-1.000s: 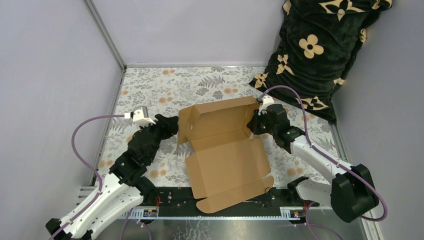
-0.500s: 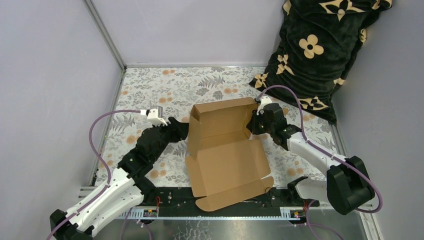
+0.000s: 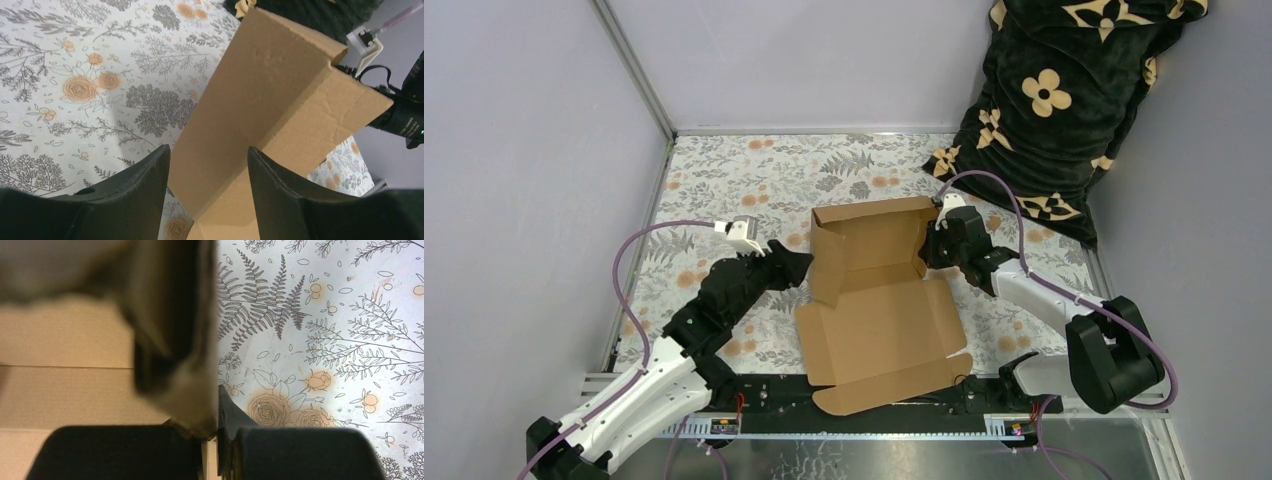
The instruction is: Fold the paper box
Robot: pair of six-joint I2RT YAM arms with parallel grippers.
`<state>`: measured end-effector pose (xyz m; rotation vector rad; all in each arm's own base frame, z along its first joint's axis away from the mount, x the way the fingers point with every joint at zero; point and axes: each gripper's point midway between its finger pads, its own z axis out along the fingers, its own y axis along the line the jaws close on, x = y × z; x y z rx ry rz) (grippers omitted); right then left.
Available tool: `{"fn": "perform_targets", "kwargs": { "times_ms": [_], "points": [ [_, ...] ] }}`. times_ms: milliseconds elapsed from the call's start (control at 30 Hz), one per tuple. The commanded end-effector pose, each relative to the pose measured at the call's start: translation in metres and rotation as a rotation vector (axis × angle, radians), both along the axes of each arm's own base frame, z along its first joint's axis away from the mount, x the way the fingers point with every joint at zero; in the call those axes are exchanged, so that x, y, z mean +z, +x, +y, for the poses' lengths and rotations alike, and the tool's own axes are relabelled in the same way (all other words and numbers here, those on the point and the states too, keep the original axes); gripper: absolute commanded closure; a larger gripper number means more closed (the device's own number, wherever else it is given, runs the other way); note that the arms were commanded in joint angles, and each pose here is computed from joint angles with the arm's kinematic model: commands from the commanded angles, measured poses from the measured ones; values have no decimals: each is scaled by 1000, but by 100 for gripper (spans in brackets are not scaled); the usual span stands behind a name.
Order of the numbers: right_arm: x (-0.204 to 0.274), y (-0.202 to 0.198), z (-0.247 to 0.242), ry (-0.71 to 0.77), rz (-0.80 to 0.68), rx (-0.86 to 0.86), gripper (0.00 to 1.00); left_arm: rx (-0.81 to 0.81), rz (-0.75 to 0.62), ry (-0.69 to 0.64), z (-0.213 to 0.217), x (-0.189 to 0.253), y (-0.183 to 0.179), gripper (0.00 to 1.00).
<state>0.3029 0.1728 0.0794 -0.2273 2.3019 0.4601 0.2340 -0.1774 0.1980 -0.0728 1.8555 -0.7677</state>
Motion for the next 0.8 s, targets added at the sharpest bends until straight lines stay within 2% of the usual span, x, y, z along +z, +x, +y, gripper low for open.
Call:
{"fn": "perform_targets", "kwargs": {
  "times_ms": [0,367,767],
  "points": [
    [19,17,6,34,-54,-17,96,-47,-10,-25,-8,-2,-3,35],
    [11,18,8,36,-37,-16,96,-70,14,-15,-14,-20,-5,35],
    [3,21,0,-2,-25,-66,95,-49,32,60,-24,-43,-1,33]
  ]
}}
